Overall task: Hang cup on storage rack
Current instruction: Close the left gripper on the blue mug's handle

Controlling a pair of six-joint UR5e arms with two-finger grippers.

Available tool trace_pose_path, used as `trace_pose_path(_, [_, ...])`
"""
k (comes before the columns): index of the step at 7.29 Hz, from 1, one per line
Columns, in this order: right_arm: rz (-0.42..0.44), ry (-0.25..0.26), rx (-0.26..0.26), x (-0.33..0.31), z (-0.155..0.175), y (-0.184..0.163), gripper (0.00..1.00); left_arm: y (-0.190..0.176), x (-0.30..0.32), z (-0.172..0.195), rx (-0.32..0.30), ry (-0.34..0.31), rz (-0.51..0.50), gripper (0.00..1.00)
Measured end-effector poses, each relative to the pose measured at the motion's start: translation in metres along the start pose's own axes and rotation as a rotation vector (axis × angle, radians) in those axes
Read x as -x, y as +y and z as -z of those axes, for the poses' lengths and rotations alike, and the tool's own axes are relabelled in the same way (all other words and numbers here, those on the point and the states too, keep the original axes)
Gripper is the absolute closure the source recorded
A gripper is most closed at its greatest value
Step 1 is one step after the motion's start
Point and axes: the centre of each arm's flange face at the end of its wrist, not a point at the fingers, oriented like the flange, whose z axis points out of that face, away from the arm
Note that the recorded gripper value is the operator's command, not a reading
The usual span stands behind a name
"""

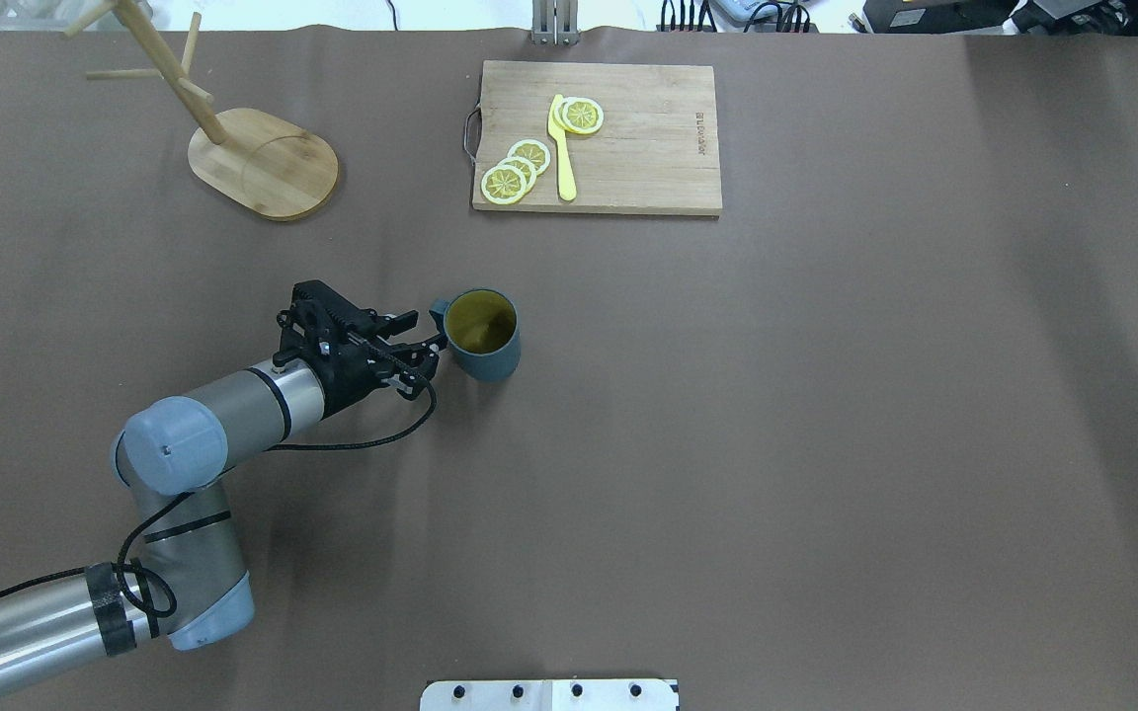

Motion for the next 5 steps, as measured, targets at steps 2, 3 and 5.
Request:
trace_pose_path(2, [0.0, 0.0, 0.0, 0.0, 0.0, 0.0, 0.0, -0.004, -0.001, -0.004, -0.004, -0.002, 0.003, 0.49])
trace_pose_path(3, [0.0, 0.0, 0.0, 0.0, 0.0, 0.0, 0.0, -0.007, -0.002, -0.008, -0.002, -0.007, 0.008, 0.49])
trace_pose_path(5, [0.0, 0.0, 0.0, 0.0, 0.0, 0.0, 0.0, -0.012, -0.002, -0.016, 0.007, -0.026, 0.016, 0.51])
